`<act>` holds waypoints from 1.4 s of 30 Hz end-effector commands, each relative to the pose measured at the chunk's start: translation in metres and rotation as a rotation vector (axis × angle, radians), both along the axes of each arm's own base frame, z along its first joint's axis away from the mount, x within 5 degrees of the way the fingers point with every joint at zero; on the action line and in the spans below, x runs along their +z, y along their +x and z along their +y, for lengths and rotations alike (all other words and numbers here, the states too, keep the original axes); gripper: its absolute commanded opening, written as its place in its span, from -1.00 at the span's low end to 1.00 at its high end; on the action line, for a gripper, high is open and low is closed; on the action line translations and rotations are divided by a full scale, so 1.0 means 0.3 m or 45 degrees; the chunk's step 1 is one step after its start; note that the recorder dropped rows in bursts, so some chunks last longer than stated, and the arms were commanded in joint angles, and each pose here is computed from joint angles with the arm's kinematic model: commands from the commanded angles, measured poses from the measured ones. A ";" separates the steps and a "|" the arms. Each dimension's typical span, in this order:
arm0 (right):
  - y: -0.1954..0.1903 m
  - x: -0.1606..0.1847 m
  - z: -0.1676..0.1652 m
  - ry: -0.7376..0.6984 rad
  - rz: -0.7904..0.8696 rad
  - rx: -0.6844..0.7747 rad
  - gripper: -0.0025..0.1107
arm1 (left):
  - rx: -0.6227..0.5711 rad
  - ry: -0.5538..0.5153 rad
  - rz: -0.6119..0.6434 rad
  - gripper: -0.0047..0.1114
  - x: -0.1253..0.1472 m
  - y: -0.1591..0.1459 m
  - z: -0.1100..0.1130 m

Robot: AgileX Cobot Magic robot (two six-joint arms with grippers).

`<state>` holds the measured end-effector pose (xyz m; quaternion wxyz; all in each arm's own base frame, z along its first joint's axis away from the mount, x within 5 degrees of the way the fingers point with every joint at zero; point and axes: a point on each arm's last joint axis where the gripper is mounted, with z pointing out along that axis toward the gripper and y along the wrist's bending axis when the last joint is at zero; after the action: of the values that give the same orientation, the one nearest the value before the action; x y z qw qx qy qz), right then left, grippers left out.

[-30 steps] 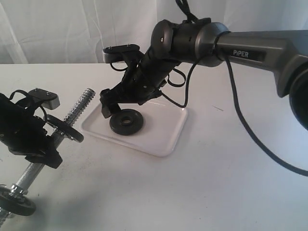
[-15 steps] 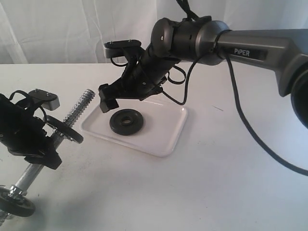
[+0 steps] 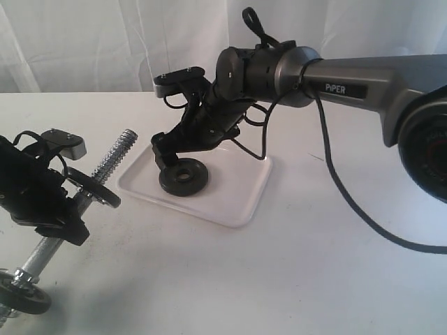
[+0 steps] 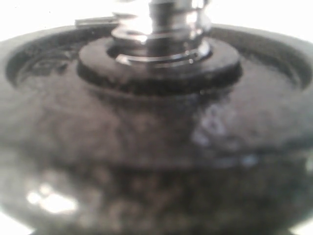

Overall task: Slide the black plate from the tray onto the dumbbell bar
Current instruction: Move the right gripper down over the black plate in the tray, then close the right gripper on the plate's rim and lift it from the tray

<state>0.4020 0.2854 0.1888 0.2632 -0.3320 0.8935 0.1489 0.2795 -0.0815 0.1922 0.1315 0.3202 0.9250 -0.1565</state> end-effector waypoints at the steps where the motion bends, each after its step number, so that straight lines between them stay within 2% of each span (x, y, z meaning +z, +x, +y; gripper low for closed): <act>1: 0.007 -0.015 0.010 -0.006 -0.024 0.007 0.90 | 0.038 -0.084 -0.064 -0.92 0.073 -0.004 -0.016; 13: 0.012 -0.101 0.055 -0.003 -0.057 0.014 0.90 | 0.042 -0.085 -0.063 -0.92 0.073 -0.004 -0.016; 33: 0.010 -0.116 0.081 0.021 -0.096 0.015 0.90 | 0.051 -0.082 -0.084 -0.92 0.074 0.001 -0.015; 42: 0.012 -0.182 0.083 -0.012 -0.059 0.018 0.90 | 0.048 -0.083 -0.076 -0.92 0.073 -0.001 -0.015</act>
<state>0.4055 0.3095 0.1382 0.2838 -0.3416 0.8849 0.1407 0.2802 -0.0809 0.1920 0.1337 0.3200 0.9255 -0.1524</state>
